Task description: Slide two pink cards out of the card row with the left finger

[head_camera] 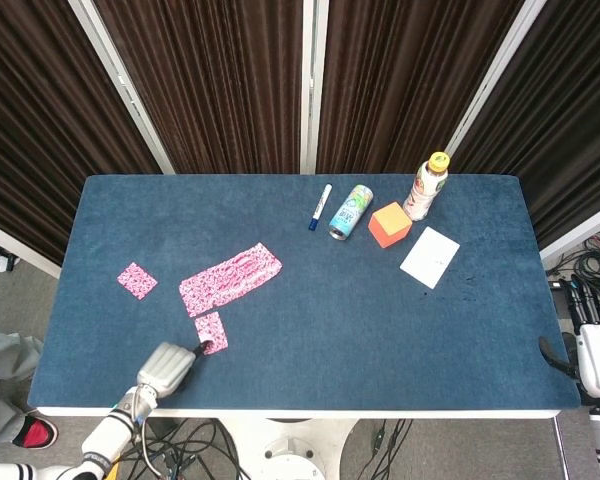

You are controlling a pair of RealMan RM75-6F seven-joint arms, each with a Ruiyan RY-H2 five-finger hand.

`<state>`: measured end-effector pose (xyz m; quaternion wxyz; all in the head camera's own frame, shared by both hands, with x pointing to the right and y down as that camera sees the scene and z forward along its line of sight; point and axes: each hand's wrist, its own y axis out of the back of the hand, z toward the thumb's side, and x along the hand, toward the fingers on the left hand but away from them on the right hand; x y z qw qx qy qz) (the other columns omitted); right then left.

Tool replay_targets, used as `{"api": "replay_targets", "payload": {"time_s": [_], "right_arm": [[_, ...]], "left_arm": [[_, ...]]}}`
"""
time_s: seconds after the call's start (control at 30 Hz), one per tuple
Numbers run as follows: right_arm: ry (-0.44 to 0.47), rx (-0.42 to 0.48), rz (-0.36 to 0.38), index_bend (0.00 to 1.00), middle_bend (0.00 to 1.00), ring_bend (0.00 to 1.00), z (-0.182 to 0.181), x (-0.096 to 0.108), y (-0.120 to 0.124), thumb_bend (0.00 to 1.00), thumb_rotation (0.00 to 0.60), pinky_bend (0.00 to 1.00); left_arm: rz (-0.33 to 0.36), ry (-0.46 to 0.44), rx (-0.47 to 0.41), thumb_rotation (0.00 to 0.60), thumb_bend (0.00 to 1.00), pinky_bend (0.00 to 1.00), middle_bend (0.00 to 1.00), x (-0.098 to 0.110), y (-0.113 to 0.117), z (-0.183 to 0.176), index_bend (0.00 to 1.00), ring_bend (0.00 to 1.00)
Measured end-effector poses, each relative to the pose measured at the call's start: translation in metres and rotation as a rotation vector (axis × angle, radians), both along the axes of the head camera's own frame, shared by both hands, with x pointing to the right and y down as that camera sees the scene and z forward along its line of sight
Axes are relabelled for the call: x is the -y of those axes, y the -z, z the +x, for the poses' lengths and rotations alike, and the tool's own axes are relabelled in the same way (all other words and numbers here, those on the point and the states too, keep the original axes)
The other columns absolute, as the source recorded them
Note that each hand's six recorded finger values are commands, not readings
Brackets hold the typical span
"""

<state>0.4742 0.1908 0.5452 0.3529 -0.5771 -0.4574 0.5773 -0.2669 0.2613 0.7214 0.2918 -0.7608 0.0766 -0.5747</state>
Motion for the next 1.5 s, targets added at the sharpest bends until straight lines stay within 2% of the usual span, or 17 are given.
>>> {"api": "replay_targets", "payload": {"time_s": [0.27, 0.43, 0.63, 0.87, 0.97, 1.0, 1.03, 1.1, 1.17, 1.2, 1.27, 1.33, 1.4, 1.5], "right_arm": [[-0.001, 0.003, 0.005, 0.0, 0.0, 0.0, 0.001, 0.0, 0.002, 0.24, 0.6, 0.0], [-0.003, 0.005, 0.006, 0.0, 0.0, 0.0, 0.003, -0.002, 0.002, 0.24, 0.6, 0.0], [-0.007, 0.007, 0.005, 0.0, 0.0, 0.0, 0.005, -0.002, 0.002, 0.24, 0.6, 0.0], [-0.004, 0.009, 0.005, 0.0, 0.0, 0.0, 0.004, -0.003, 0.001, 0.24, 0.6, 0.0], [-0.004, 0.01, 0.003, 0.0, 0.0, 0.0, 0.004, -0.003, 0.0, 0.24, 0.6, 0.0], [-0.003, 0.011, 0.002, 0.0, 0.0, 0.0, 0.003, -0.003, -0.001, 0.24, 0.6, 0.0], [-0.002, 0.011, 0.003, 0.0, 0.0, 0.0, 0.003, -0.003, -0.001, 0.24, 0.6, 0.0], [0.0, 0.012, 0.005, 0.0, 0.0, 0.0, 0.002, -0.003, 0.0, 0.24, 0.6, 0.0], [0.002, 0.014, 0.01, 0.0, 0.0, 0.0, 0.001, -0.003, 0.001, 0.24, 0.6, 0.0], [0.002, 0.015, 0.014, 0.0, 0.0, 0.0, 0.001, -0.004, 0.003, 0.24, 0.6, 0.0], [0.002, 0.016, 0.024, 0.0, 0.0, 0.0, 0.0, -0.004, 0.006, 0.24, 0.6, 0.0], [0.001, 0.015, 0.037, 0.0, 0.0, 0.0, 0.0, -0.004, 0.01, 0.24, 0.6, 0.0], [-0.003, 0.009, 0.048, 0.0, 0.0, 0.0, 0.0, -0.005, 0.012, 0.24, 0.6, 0.0], [-0.01, 0.007, 0.047, 0.0, 0.0, 0.0, -0.001, -0.008, 0.012, 0.24, 0.6, 0.0]], "left_arm": [[-0.074, -0.043, -0.057, 0.6, 0.64, 1.0, 1.0, -0.027, 0.009, 0.02, 0.11, 0.99], [-0.072, -0.057, -0.087, 0.6, 0.64, 1.0, 1.0, -0.03, 0.019, 0.028, 0.11, 0.99], [0.001, -0.015, -0.109, 0.6, 0.64, 1.0, 1.0, -0.011, 0.029, 0.028, 0.11, 0.99], [0.182, 0.066, -0.16, 0.6, 0.61, 0.97, 0.97, 0.024, 0.062, 0.015, 0.11, 0.97], [0.26, 0.128, -0.176, 0.6, 0.58, 0.89, 0.85, 0.039, 0.077, 0.001, 0.11, 0.84], [0.291, 0.146, -0.18, 0.6, 0.56, 0.82, 0.74, 0.044, 0.082, -0.004, 0.11, 0.71], [0.323, 0.167, -0.181, 0.6, 0.55, 0.72, 0.62, 0.049, 0.086, -0.009, 0.11, 0.56], [0.398, 0.228, -0.169, 0.6, 0.48, 0.4, 0.25, 0.059, 0.096, -0.028, 0.11, 0.16], [0.463, 0.29, -0.128, 0.6, 0.42, 0.2, 0.06, 0.066, 0.104, -0.053, 0.11, 0.01], [0.483, 0.308, -0.108, 0.599, 0.39, 0.12, 0.0, 0.069, 0.107, -0.063, 0.1, 0.0], [0.516, 0.33, -0.079, 0.583, 0.35, 0.06, 0.0, 0.073, 0.112, -0.077, 0.1, 0.0], [0.537, 0.351, -0.059, 0.516, 0.3, 0.05, 0.0, 0.073, 0.116, -0.088, 0.1, 0.0], [0.552, 0.383, -0.036, 0.482, 0.28, 0.05, 0.0, 0.07, 0.119, -0.101, 0.09, 0.0], [0.572, 0.412, -0.022, 0.462, 0.26, 0.05, 0.0, 0.068, 0.125, -0.112, 0.09, 0.0]]}}
